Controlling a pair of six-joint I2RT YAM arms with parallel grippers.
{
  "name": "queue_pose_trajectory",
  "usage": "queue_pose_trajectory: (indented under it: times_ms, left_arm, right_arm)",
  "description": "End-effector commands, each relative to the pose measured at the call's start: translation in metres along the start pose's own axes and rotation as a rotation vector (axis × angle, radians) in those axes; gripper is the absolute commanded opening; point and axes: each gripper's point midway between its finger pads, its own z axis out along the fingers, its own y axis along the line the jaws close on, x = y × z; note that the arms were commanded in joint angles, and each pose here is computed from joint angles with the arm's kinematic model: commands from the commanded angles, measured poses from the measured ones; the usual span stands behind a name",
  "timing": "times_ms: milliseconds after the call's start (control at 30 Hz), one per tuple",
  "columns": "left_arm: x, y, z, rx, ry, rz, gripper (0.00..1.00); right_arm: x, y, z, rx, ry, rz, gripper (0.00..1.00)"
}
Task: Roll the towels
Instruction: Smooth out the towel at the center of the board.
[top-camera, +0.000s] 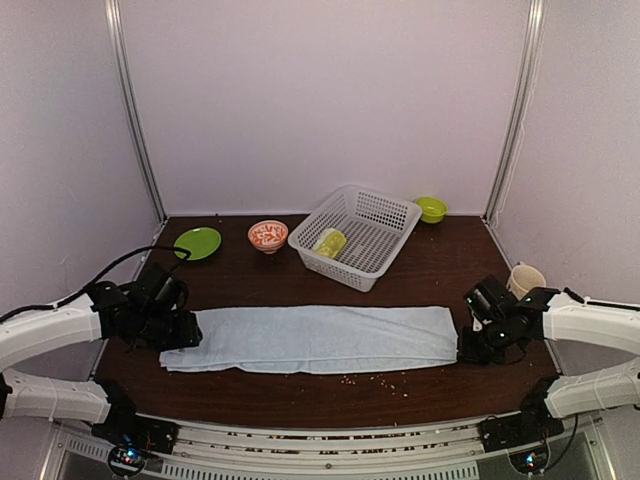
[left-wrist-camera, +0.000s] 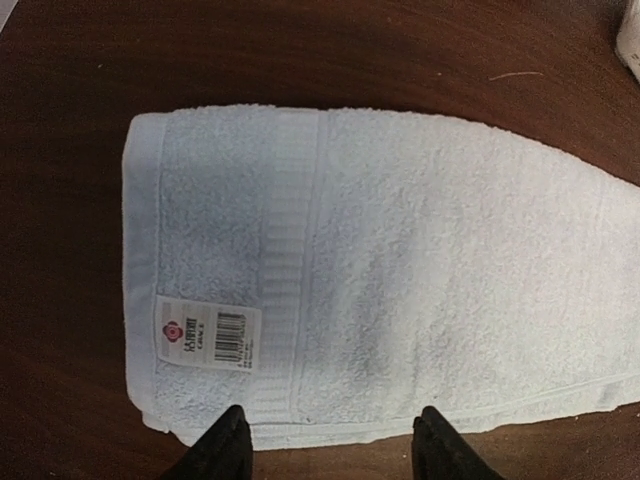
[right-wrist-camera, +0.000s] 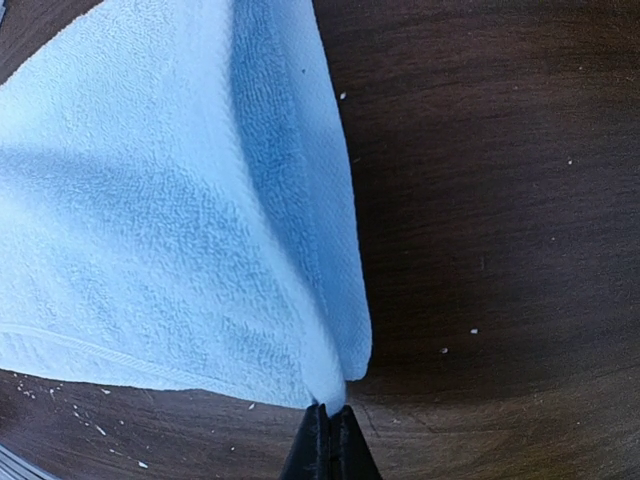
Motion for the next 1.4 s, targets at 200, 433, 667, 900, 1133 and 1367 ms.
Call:
queue_pose_trajectory:
  times_ms: [200, 433, 667, 900, 1133, 1367]
  left_arm:
    - [0.032, 0.057, 0.004, -0.118, 0.034, -0.199, 0.53]
    - [0.057, 0.065, 0.007, -0.09, 0.075, -0.317, 0.41]
    - [0.066, 0.078, 0.005, -0.137, 0.084, -0.338, 0.33]
    - [0.059, 0.077, 0.014, -0.177, 0.077, -0.343, 0.27]
    - [0.059, 0.079, 0.02, -0.207, 0.075, -0.358, 0.31]
    - [0.054, 0.065, 0.015, -0.137, 0.086, -0.341, 0.39]
  right_arm:
    - [-0.005, -0.007, 0.001, 0.029, -0.029, 0.004, 0.0]
    - [-0.006, -0.004, 0.001, 0.01, -0.028, -0.001, 0.0]
    - [-0.006, -0.002, 0.002, -0.01, -0.033, 0.001, 0.0]
    - [-0.005, -0.001, 0.003, -0.02, -0.03, 0.002, 0.0]
    - [-0.004, 0.001, 0.002, -0.034, -0.028, 0.007, 0.0]
    - [-0.003, 0.001, 0.002, -0.037, -0.028, 0.008, 0.0]
